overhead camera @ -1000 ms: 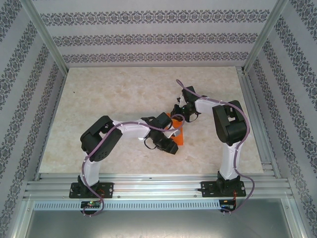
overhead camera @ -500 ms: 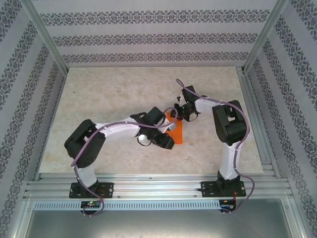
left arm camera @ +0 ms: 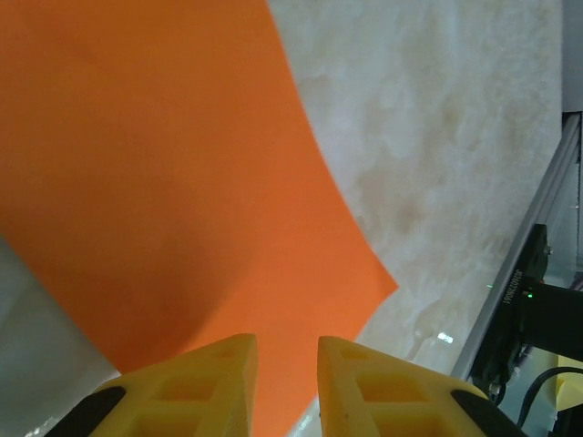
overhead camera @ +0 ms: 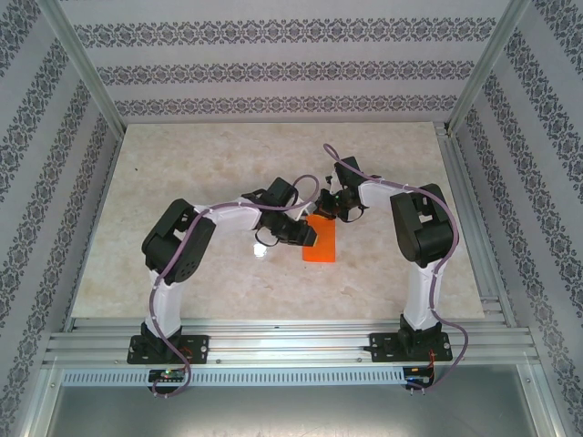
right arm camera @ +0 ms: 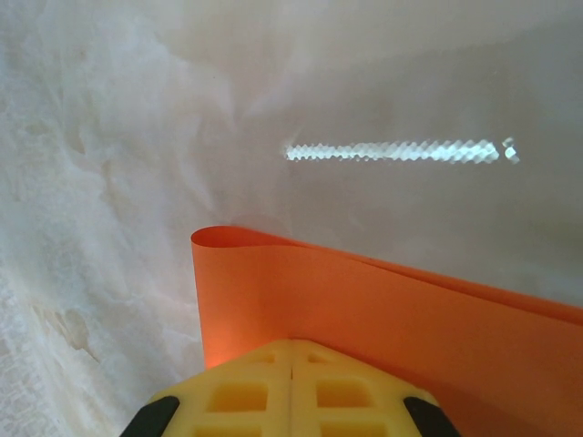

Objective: Fold a paper plane with a square sheet of paper (fold left side to right side)
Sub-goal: First fold the square sheet of paper in half at the center of the table, then hold the square sheet of paper at the center of the table.

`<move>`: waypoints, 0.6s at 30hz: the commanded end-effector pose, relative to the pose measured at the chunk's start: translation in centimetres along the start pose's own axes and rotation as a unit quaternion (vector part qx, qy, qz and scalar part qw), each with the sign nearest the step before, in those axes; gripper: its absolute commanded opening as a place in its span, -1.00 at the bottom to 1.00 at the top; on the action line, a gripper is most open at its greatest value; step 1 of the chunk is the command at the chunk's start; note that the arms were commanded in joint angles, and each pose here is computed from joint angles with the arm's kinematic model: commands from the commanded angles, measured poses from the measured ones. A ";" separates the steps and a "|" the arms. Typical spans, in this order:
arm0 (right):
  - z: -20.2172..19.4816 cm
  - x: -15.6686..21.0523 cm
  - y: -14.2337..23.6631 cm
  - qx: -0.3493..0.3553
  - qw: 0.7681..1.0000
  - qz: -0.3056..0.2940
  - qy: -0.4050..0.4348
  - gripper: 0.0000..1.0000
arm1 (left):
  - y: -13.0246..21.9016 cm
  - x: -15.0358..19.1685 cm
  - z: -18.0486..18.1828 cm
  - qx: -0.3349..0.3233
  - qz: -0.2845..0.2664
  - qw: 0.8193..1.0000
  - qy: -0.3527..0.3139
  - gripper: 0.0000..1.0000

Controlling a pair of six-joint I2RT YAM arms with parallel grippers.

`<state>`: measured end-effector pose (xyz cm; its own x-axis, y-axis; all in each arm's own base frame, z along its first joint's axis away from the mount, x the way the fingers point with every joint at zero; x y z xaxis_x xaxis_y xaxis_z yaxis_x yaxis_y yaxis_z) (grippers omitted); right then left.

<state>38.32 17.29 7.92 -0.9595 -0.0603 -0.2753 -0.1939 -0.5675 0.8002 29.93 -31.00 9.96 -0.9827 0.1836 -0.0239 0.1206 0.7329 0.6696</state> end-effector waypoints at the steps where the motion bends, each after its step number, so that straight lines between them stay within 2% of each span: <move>1: -0.5 -0.3 -0.1 0.019 1.000 -0.010 0.001 -0.95 | -0.4 -0.5 -0.8 0.015 -0.010 1.000 -0.017 -0.54; 6: 0.4 -1.2 1.2 0.013 1.000 -0.025 0.012 -0.94 | -1.6 0.3 1.0 -0.015 0.001 1.000 -0.002 -0.54; 12: 2.1 -2.0 5.2 0.016 0.997 -0.061 0.034 -0.82 | -2.3 1.3 2.4 -0.036 0.010 0.999 0.011 -0.54; 15: 2.6 -1.3 7.2 0.025 0.996 -0.073 0.043 -0.65 | -2.5 1.4 2.7 -0.041 0.013 0.999 0.015 -0.54; 18: 2.7 0.4 8.4 0.035 0.996 -0.070 0.043 -0.65 | -2.5 1.3 2.7 -0.040 0.011 0.999 0.015 -0.54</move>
<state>37.34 15.73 15.46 -0.9014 -0.0424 -0.4309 -0.3381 -0.5527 0.7617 29.51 -30.92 8.23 -0.9839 0.1775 -0.0216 0.1121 0.7064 0.6989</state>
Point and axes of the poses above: each hand's point on the last joint's axis, 136 mm out from that joint toward the fingers, its own y axis back along the fingers, its own z axis along the line the jaws close on, x = y × z, the point moved 8 cm from there along y, back along the fingers, and after that the axes turned 14 degrees about y, right-handed, at the moved point
